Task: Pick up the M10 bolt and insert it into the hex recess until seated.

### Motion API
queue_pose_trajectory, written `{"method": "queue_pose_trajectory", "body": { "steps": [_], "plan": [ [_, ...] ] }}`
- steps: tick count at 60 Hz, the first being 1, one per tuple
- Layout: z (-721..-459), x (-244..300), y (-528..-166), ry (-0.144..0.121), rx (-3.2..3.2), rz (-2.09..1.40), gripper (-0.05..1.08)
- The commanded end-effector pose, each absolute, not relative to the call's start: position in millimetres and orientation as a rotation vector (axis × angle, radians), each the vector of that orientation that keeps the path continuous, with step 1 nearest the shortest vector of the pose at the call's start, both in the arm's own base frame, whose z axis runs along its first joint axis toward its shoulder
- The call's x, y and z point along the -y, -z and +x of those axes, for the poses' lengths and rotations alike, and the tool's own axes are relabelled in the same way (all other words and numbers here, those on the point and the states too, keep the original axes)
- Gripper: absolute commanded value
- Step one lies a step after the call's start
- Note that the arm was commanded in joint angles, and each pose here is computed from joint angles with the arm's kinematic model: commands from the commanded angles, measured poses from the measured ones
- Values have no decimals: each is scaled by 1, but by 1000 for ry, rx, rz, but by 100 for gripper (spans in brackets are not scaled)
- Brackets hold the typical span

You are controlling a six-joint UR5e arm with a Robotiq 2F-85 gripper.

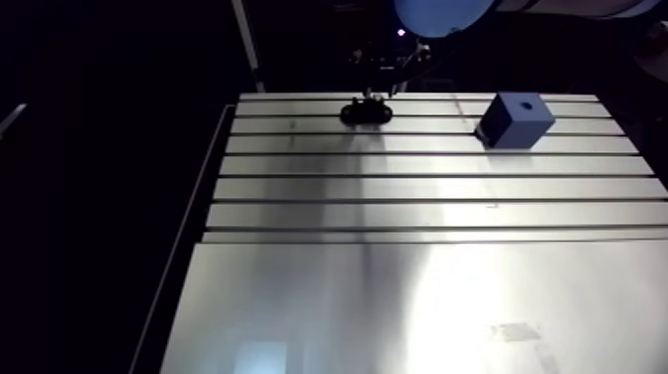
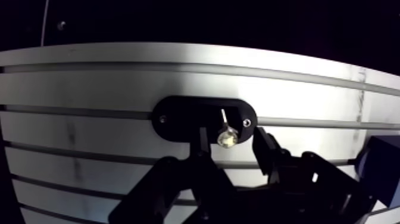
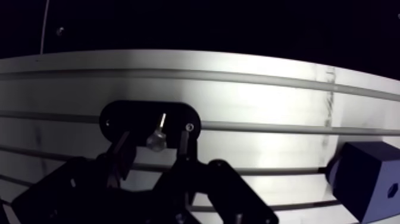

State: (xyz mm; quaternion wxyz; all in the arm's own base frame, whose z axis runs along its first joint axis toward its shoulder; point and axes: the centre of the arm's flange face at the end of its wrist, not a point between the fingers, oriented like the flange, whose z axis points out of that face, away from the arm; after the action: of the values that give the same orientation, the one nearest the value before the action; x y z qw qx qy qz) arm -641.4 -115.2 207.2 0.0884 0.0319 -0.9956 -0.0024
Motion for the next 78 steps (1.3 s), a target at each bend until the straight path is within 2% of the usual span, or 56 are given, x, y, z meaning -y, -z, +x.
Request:
{"method": "queue_pose_trajectory", "body": {
  "steps": [1, 44, 78],
  "plan": [
    [-641, 115, -206, 8, 2964, 95, 50],
    [-640, 115, -198, 3, 2979, 96, 59],
    [-640, 116, -202, 3, 2967, 96, 61]
  ]
}}
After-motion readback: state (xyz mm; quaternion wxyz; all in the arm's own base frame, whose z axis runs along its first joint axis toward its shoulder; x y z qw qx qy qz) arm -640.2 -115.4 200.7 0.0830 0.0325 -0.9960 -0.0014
